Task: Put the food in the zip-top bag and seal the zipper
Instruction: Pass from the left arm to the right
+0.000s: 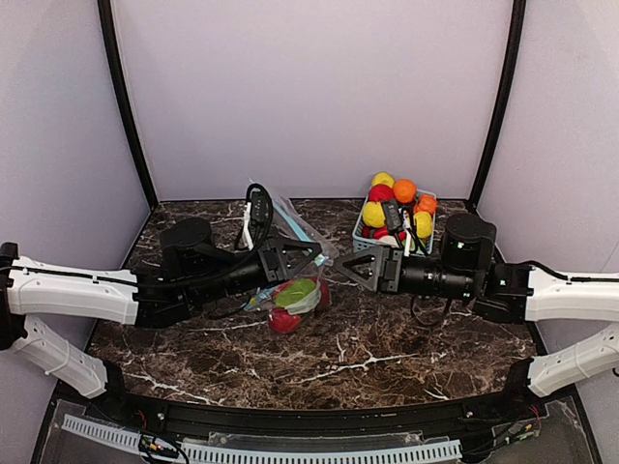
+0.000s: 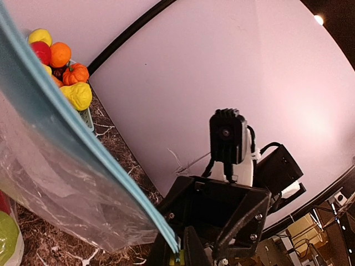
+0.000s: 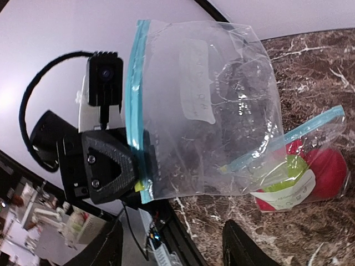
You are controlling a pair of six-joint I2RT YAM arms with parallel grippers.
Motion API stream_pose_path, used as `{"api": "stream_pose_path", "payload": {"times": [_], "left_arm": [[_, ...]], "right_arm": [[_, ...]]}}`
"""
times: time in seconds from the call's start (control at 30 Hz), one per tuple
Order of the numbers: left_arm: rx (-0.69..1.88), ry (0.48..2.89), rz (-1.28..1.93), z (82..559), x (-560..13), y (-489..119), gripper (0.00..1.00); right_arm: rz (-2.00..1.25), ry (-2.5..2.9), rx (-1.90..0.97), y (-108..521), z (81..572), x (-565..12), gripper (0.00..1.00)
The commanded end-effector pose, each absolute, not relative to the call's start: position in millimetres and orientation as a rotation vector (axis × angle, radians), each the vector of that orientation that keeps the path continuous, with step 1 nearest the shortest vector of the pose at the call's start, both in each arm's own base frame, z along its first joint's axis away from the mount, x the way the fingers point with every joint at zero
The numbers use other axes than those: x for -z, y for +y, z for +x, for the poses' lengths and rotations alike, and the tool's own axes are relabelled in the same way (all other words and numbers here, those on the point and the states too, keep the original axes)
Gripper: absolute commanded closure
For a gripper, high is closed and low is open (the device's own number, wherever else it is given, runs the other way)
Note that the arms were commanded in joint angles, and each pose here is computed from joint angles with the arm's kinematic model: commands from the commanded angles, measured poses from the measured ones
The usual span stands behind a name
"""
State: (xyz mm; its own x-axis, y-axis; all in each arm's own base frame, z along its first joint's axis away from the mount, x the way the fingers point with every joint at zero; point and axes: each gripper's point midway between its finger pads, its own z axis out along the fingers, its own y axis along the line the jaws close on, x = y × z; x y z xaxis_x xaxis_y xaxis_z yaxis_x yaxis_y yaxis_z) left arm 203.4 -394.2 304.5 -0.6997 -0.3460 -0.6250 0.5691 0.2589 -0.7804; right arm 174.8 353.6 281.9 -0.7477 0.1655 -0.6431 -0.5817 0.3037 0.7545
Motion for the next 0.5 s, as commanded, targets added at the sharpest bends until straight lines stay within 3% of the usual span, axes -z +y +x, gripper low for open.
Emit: {"api": "stream_pose_path", "payload": {"times": [0.0, 0.2, 0.47], "left_arm": [[1.543, 1.849, 0.106, 209, -315, -384, 0.99], [1.571, 1.957, 0.067, 206, -307, -381, 0.99], [1.569, 2.013, 0.044, 204, -301, -376, 0.99]], "right_arm": [[-0.555, 1.794, -1.196, 347, 180, -295, 0.41], [-0.802, 1.677, -0.843, 340, 183, -297, 0.42], [-0.970, 1.559, -0.627, 361, 179, -304, 0.45]]}}
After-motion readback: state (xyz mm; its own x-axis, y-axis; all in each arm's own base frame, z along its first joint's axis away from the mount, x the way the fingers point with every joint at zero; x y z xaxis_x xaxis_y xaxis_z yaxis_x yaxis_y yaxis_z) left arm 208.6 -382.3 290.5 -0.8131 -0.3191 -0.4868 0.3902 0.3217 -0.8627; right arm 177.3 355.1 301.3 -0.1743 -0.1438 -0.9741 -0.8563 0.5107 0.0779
